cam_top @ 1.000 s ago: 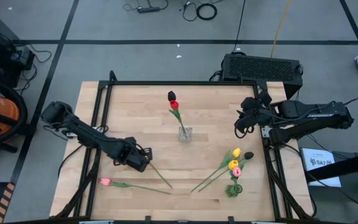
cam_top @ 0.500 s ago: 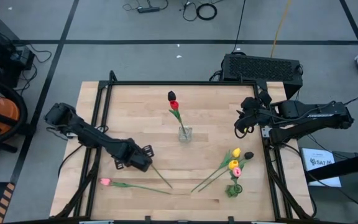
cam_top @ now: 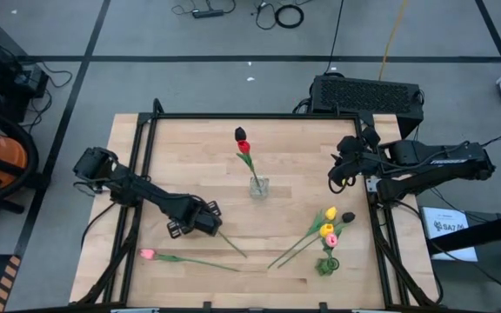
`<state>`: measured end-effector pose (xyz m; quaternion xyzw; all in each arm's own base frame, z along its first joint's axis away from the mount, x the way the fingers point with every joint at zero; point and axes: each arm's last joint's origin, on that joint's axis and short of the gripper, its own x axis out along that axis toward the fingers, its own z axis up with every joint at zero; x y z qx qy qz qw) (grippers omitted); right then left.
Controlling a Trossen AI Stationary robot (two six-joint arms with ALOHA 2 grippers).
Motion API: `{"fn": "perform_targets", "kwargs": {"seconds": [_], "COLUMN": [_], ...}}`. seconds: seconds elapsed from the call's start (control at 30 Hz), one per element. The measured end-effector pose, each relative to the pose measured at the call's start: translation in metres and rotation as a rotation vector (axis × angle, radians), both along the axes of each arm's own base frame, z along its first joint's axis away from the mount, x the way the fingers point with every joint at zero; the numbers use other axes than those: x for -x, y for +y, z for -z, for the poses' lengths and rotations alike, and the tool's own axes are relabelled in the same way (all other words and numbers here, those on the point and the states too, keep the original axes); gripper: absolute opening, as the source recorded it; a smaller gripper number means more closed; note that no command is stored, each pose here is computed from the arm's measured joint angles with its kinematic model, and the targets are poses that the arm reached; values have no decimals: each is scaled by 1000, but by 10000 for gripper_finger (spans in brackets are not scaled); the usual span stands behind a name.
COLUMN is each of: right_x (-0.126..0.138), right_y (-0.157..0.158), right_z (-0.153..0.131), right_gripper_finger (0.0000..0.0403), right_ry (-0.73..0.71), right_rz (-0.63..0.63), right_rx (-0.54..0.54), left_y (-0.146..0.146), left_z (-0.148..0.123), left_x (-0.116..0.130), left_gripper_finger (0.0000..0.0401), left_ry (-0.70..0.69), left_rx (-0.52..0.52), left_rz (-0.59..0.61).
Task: Sort flowers into vase by color
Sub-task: Put the red flower into the transparent vase
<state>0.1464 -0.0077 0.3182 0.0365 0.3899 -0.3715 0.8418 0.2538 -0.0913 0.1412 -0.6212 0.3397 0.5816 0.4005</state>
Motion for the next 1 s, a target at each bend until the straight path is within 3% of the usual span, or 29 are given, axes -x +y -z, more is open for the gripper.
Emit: {"fn": "perform_targets", "kwargs": {"seconds": [0.57,0.8,1.0], "right_x": [0,0,0], "right_y": [0,0,0], "right_z": [0,0,0], "right_gripper_finger": [187,187,187], "right_ry": [2,3,3], "right_rz": [-3,-3,-3], "right_rx": [2,2,2], "left_y": [9,6,6], "left_z": [1,9,10], "left_x": [-1,-1,1], "left_gripper_finger": [192,191,140], "left_ry": [-17,29,54], "left_rx": [-33,-16,-10], "left_rz": [-17,50,52]}}
